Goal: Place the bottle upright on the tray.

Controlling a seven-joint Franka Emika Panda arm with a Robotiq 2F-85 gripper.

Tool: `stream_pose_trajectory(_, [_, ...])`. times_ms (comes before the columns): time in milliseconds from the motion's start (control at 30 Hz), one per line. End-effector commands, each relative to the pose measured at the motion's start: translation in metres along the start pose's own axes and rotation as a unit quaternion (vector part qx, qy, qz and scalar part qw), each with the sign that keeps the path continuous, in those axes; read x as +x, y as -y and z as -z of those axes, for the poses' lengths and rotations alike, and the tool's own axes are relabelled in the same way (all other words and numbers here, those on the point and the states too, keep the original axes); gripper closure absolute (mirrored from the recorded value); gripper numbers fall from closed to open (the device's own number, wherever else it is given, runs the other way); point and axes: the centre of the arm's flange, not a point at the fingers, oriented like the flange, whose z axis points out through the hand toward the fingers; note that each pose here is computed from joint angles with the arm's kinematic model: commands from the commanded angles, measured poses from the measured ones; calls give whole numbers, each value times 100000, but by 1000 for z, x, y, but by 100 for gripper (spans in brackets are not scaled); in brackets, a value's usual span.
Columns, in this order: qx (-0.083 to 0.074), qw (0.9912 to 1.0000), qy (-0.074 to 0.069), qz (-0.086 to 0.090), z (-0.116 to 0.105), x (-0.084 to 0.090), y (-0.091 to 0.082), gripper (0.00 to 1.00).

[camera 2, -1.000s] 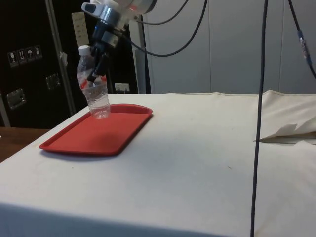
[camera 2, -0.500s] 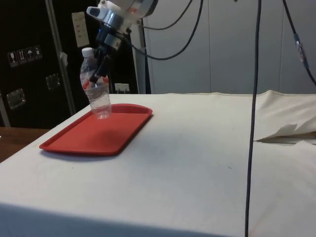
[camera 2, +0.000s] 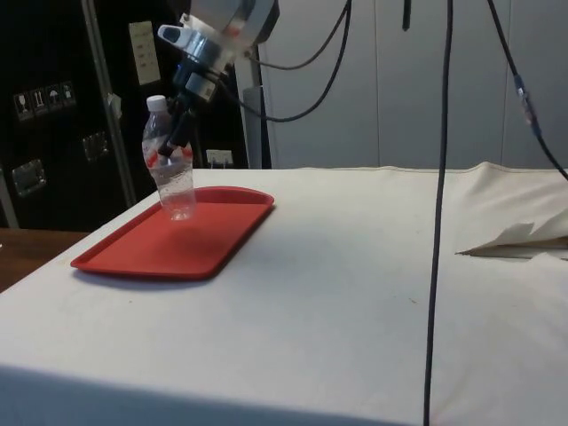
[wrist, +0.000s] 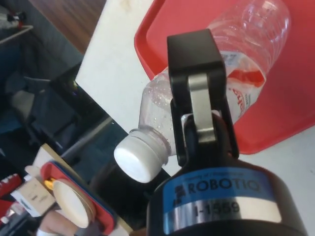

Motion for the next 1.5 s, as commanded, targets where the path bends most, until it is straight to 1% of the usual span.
stream_pose_trajectory(0, [-365, 99996, -699, -287, -2, -2, -5, 67])
stream_pose_trajectory(133, [-746, 99981, -1319, -1218, -8, -8, -11, 67])
stream_pose_trajectory(167, [-507, 99989, -786, -1149, -7, -9, -9, 67])
stream_pose_trajectory(200, [-840, 99976, -1446, -1438, -9, -9, -13, 67])
stream_pose_trajectory(233, [-924, 99970, -1609, -1621, -10, -10, -14, 67])
stream_pose_trajectory(433, [-1435, 99935, -1972, -2652, -16, -13, -20, 67])
stream_pose_trajectory(533, [-1312, 99938, -1824, -2723, -17, -14, -19, 67])
stream_pose_trajectory(667, [-1432, 99913, -2081, -3330, -18, -15, -24, 67])
stream_pose_trajectory(800, [-1424, 99858, -2837, -4271, -20, -20, -29, 67])
stream_pose_trajectory(833, [-1300, 99872, -2459, -4228, -20, -20, -27, 67])
stream_pose_trajectory(867, [-1424, 99842, -3031, -4503, -20, -21, -30, 67])
stream_pose_trajectory(900, [-1371, 99827, -3282, -4678, -21, -22, -31, 67])
stream_pose_trajectory(933, [-1235, 99791, -3731, -5126, -22, -25, -33, 67])
stream_pose_trajectory(1100, [-519, 99677, -4893, -6343, -25, -31, -35, 67])
stream_pose_trajectory(1133, [-181, 99627, -5272, -6826, -25, -34, -36, 67])
stream_pose_trajectory(1167, [-373, 99685, -4583, -6458, -25, -33, -34, 67])
stream_pose_trajectory(1200, [-181, 99627, -5272, -6826, -25, -34, -36, 67])
stream_pose_trajectory(1267, [264, 99555, -5848, -7386, -24, -36, -38, 67])
stream_pose_trajectory(1367, [558, 99519, -6063, -7671, -23, -37, -39, 67])
stream_pose_trajectory(1433, [611, 99519, -6000, -7716, -22, -38, -39, 67])
stream_pose_trajectory(1467, [904, 99525, -5871, -7719, -22, -38, -38, 67])
